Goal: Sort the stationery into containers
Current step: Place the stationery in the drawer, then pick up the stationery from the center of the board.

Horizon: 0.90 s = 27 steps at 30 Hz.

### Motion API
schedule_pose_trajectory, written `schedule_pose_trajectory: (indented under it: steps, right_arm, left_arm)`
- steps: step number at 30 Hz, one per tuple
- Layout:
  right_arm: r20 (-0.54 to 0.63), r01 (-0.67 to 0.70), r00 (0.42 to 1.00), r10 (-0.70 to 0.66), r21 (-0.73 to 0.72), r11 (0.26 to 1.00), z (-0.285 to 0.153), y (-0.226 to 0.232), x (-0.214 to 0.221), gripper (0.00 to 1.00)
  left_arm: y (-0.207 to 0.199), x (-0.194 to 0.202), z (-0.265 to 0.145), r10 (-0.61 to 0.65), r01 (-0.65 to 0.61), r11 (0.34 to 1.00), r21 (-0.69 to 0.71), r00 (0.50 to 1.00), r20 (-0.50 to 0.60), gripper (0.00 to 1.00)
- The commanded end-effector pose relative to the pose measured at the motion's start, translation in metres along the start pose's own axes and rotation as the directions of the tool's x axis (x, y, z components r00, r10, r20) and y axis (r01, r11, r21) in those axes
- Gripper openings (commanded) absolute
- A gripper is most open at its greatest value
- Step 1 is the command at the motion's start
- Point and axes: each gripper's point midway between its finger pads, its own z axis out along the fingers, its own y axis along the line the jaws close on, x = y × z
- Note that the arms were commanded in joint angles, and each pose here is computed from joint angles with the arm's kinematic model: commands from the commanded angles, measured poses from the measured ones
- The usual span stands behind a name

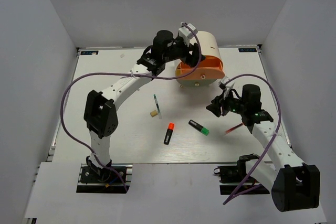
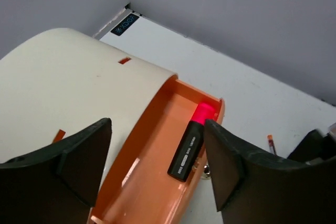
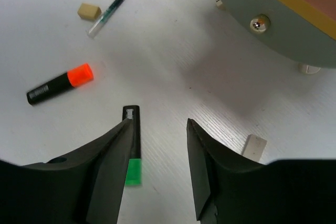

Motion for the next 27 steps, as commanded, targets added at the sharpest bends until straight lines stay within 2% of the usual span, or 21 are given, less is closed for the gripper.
schedule_pose_trajectory:
  steps: [1, 2, 4, 6, 8, 9, 10, 12, 13, 14, 15, 18, 23, 27]
  right_arm:
    - [-0.03, 0.135, 0.99, -0.139, -0.103, 0.985, 0.005, 0.01, 0.018, 0.51]
    - [-0.079, 0.117, 0.989, -0.129, -0.141, 0.983, 0.009, 0.014, 0.034, 0.49]
    - [-0.123, 0.174, 0.973, -0.198, -0.182, 0.968, 0.01, 0.014, 0.047, 0.49]
    - [-0.191, 0.165, 0.958, -0.215, -0.245, 0.955, 0.013, 0.022, 0.066, 0.57]
    - [-0.215, 0.196, 0.941, -0.261, -0.281, 0.939, 0.018, 0.025, 0.072, 0.64]
    - [-0.228, 0.19, 0.938, -0.261, -0.29, 0.938, 0.018, 0.028, 0.075, 0.64]
    - [-0.242, 0.196, 0.931, -0.272, -0.297, 0.935, 0.02, 0.029, 0.078, 0.66]
    - [-0.263, 0.196, 0.921, -0.287, -0.323, 0.926, 0.027, 0.035, 0.085, 0.68]
    - [-0.272, 0.203, 0.917, -0.292, -0.312, 0.928, 0.03, 0.033, 0.085, 0.7]
    - [-0.305, 0.189, 0.911, -0.279, -0.294, 0.937, 0.033, 0.03, 0.092, 0.7]
    - [-0.306, 0.2, 0.905, -0.294, -0.303, 0.932, 0.037, 0.033, 0.093, 0.72]
    - [-0.355, 0.204, 0.887, -0.296, -0.274, 0.94, 0.045, 0.029, 0.101, 0.74]
    - [-0.386, 0.211, 0.873, -0.297, -0.249, 0.945, 0.058, 0.027, 0.109, 0.74]
    - [-0.427, 0.252, 0.847, -0.317, -0.201, 0.947, 0.066, 0.018, 0.115, 0.67]
  left_arm:
    - [-0.014, -0.081, -0.046, -0.089, 0.093, 0.995, -0.023, 0.986, 0.141, 0.84]
    - [-0.022, -0.092, -0.061, -0.109, 0.113, 0.993, -0.017, 0.982, 0.154, 0.86]
    - [-0.014, -0.087, -0.078, -0.143, 0.156, 0.983, -0.093, 0.98, 0.135, 0.9]
    - [-0.011, -0.06, -0.091, -0.237, 0.249, 0.956, -0.157, 0.967, 0.09, 0.96]
    - [-0.013, -0.032, -0.114, -0.316, 0.317, 0.919, -0.234, 0.948, 0.043, 0.97]
    - [-0.014, -0.021, -0.122, -0.341, 0.337, 0.906, -0.257, 0.94, 0.029, 0.97]
    - [-0.015, 0.011, -0.128, -0.385, 0.363, 0.886, -0.29, 0.923, -0.02, 0.97]
    - [-0.023, 0.02, -0.149, -0.429, 0.405, 0.859, -0.314, 0.903, -0.008, 0.98]
    - [-0.023, 0.047, -0.155, -0.46, 0.422, 0.839, -0.343, 0.887, -0.036, 0.98]
    - [-0.026, 0.044, -0.167, -0.468, 0.434, 0.828, -0.355, 0.884, -0.01, 0.98]
    - [-0.028, 0.065, -0.173, -0.502, 0.456, 0.805, -0.379, 0.864, -0.027, 0.98]
    - [-0.031, 0.088, -0.191, -0.53, 0.466, 0.776, -0.424, 0.847, -0.039, 0.98]
    - [-0.036, 0.136, -0.205, -0.583, 0.444, 0.747, -0.495, 0.795, -0.169, 0.98]
    - [-0.038, 0.166, -0.207, -0.615, 0.425, 0.734, -0.53, 0.747, -0.252, 0.98]
